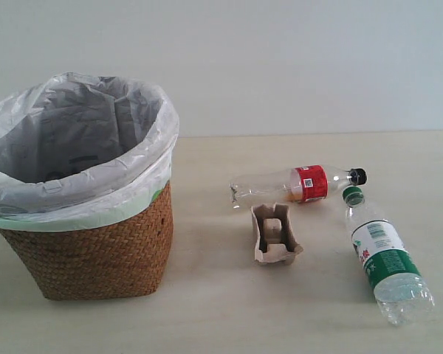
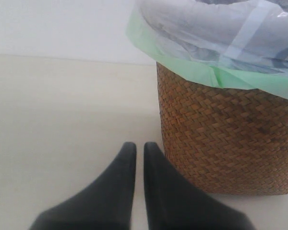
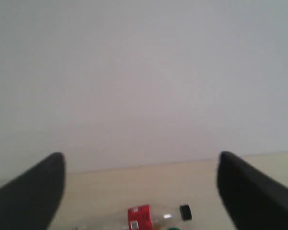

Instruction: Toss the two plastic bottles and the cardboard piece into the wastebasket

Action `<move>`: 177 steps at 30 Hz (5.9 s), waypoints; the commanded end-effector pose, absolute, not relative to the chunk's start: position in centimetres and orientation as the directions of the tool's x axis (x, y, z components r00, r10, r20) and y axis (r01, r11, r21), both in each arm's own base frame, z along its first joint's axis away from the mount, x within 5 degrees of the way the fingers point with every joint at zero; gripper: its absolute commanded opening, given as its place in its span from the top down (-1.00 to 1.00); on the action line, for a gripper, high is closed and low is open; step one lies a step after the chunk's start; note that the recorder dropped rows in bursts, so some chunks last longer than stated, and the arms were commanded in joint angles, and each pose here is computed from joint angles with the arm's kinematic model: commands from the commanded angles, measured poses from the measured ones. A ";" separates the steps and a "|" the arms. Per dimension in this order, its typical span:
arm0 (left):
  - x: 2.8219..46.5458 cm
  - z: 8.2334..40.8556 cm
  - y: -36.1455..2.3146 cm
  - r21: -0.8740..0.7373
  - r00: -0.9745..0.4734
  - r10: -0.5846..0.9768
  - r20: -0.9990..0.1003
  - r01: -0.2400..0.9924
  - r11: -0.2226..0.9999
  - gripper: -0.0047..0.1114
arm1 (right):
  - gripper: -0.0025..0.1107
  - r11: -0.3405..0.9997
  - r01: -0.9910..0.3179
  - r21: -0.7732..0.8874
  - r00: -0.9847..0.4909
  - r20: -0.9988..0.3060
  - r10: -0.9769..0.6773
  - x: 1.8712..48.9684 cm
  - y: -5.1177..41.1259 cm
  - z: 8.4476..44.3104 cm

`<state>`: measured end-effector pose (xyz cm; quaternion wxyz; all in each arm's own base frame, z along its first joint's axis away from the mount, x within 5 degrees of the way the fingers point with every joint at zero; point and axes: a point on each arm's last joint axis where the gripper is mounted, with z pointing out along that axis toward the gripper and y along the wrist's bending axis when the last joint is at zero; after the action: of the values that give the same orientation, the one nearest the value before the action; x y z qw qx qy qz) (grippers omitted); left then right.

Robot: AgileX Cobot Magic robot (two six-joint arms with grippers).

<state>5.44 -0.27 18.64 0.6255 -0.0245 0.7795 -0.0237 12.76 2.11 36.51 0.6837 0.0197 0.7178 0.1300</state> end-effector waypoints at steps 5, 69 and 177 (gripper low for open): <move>5.4 18.6 -0.2 -0.074 -0.214 -0.075 -0.974 -0.014 0.997 0.82 | -0.90 0.990 -0.051 0.128 -0.511 -0.856 0.084 19.0 2.9 32.9; 5.4 18.6 -0.2 -0.074 -0.214 -0.075 -0.974 -0.014 0.997 0.82 | 0.96 0.916 -0.401 0.002 -0.812 -0.463 -0.354 29.2 9.2 19.6; 5.4 18.6 -0.2 -0.074 -0.214 -0.075 -0.974 -0.014 0.997 0.82 | -0.85 0.934 0.205 0.293 -0.849 -0.422 0.318 42.9 16.9 16.7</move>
<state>5.44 -0.27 18.64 0.6255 -0.0245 0.7795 -0.0237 42.56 16.91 16.38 0.2257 0.1286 0.9599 0.1055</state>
